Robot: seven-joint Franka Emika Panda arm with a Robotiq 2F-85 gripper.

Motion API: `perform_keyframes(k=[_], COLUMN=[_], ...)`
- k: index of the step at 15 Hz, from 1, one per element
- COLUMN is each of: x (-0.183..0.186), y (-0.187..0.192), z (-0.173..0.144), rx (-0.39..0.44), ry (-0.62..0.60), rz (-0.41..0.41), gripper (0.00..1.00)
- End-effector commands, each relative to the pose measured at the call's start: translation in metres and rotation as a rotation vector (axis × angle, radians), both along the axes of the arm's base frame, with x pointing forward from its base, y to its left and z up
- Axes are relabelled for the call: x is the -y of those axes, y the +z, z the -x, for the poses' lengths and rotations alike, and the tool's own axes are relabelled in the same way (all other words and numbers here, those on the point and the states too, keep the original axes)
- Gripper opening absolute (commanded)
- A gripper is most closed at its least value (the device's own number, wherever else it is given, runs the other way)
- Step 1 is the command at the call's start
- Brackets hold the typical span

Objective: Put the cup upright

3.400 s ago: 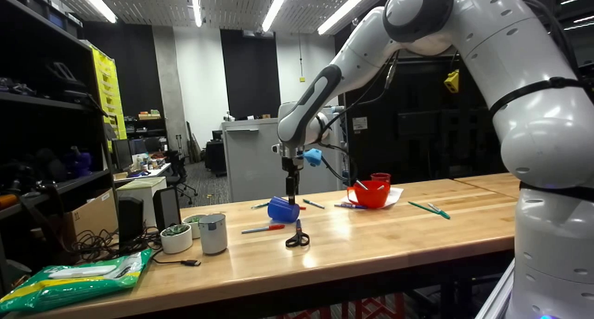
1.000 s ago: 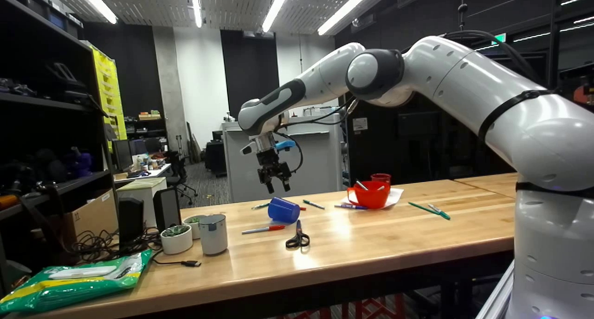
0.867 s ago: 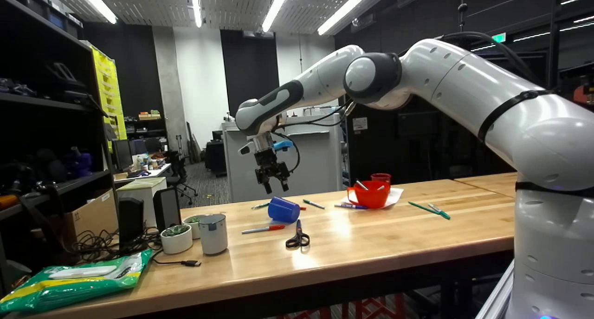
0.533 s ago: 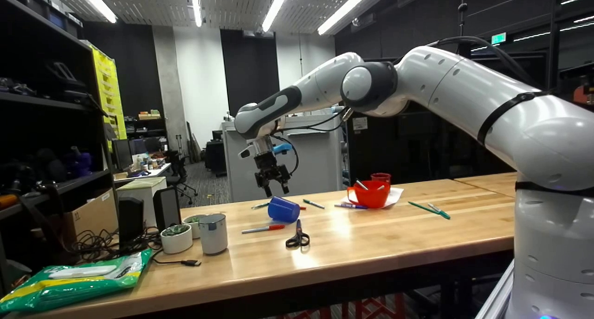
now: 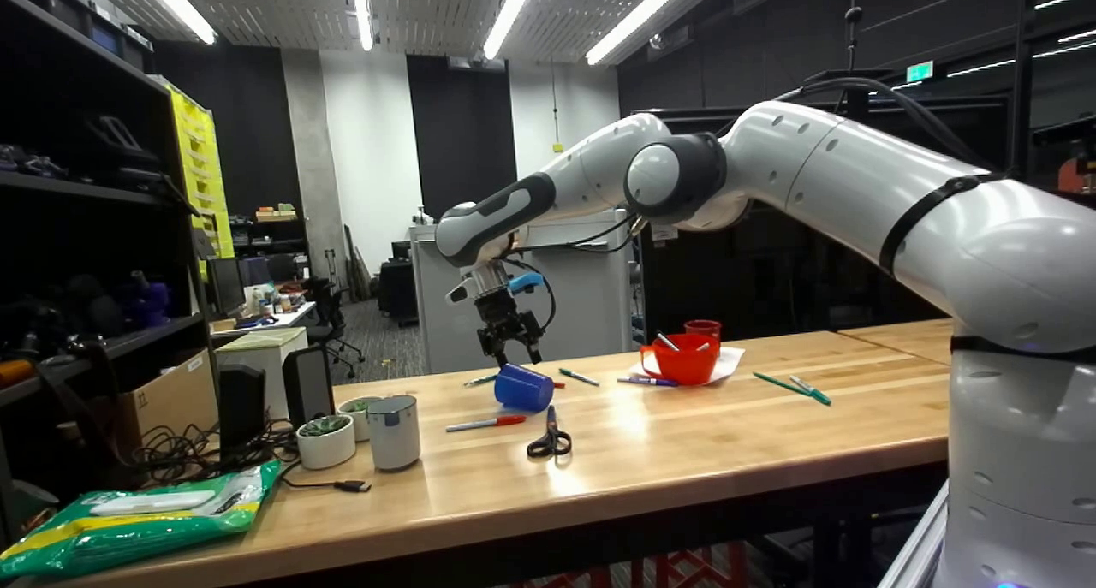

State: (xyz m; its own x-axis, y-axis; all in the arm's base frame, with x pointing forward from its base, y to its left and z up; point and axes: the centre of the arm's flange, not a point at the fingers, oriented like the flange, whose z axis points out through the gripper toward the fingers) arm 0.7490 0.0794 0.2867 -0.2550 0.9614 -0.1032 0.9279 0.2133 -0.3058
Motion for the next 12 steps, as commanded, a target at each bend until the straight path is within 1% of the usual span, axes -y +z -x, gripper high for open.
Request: perform_keyframes(k=[1, 7, 8, 9, 11, 12], x=[-0.004, -0.004, -0.004, -0.004, -0.004, -0.004], y=[-0.001, -0.009, -0.010, -0.010, -0.011, -0.012], z=[-0.019, -0.013, -0.012, -0.011, -0.010, -0.010], rx=[-0.031, -0.071, -0.072, -0.073, -0.078, -0.080], ry=[0.002, -0.012, -0.015, -0.017, -0.020, -0.022], rz=[-0.008, -0.008, -0.006, -0.005, -0.001, 0.000], gripper=[1.00, 1.00, 0.75, 0.74, 0.61, 0.52])
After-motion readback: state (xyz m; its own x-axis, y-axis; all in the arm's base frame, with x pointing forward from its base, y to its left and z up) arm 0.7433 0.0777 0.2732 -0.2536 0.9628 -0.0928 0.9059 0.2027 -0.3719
